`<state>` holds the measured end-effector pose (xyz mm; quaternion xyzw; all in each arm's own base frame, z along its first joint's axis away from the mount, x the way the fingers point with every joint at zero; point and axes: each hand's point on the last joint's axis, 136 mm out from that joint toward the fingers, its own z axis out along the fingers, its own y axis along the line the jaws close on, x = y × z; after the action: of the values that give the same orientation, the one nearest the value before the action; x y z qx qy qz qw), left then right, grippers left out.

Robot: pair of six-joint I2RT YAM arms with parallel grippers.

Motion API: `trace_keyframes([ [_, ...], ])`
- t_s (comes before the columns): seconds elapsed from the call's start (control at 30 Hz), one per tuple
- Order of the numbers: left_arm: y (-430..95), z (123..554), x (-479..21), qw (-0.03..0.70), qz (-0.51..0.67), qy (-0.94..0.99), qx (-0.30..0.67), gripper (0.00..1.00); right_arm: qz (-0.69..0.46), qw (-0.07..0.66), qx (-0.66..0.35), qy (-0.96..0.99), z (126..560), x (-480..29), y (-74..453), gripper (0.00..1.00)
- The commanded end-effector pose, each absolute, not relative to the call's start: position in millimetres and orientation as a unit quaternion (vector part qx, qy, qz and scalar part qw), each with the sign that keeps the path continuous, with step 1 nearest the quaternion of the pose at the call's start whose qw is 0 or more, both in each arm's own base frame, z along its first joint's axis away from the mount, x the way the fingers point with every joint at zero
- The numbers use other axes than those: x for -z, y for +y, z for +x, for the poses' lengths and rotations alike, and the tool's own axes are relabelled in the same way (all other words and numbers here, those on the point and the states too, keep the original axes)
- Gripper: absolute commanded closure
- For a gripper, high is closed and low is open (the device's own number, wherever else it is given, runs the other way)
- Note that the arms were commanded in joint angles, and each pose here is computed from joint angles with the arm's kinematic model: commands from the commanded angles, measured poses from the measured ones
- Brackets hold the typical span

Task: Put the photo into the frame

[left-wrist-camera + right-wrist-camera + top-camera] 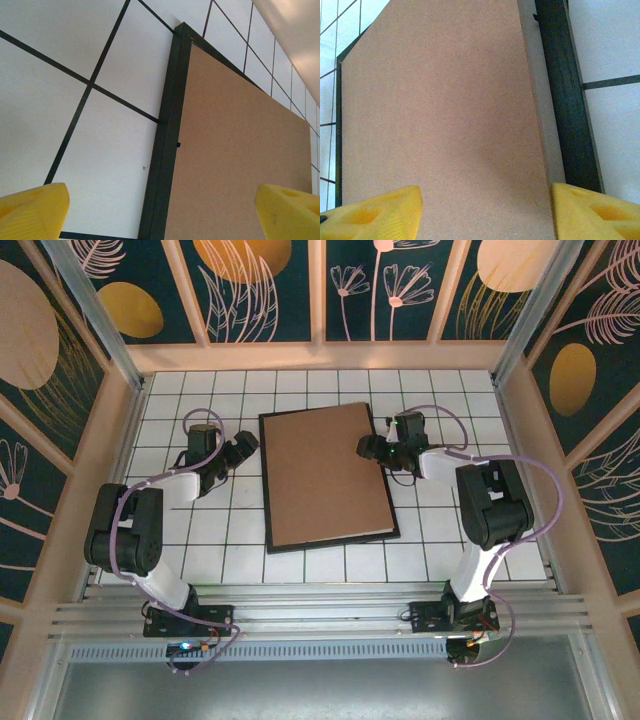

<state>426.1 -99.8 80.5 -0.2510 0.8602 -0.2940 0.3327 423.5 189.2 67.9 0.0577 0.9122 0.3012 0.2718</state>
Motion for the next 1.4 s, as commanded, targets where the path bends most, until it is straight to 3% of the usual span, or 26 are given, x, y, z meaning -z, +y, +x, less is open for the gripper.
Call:
trace_keyframes([
  [0.0, -104, 429, -80, 0.334, -0.240, 0.861, 0.301, 0.05, 0.043, 0.308, -0.292, 0.905, 434, -96, 186, 0.32],
  [0.6, -112, 426, -82, 0.332, -0.231, 0.862, 0.304, 0.05, 0.050, 0.325, -0.254, 0.909, 434, -106, 154, 0.31],
  [0.8, -127, 430, -83, 0.331, -0.213, 0.869, 0.301, 0.05, 0.021, 0.309, -0.253, 0.917, 430, -96, 174, 0.31],
  [1.37, -147, 466, -55, 0.306, -0.189, 0.891, 0.275, 0.05, -0.021, 0.310, -0.226, 0.923, 474, -77, 185, 0.31],
])
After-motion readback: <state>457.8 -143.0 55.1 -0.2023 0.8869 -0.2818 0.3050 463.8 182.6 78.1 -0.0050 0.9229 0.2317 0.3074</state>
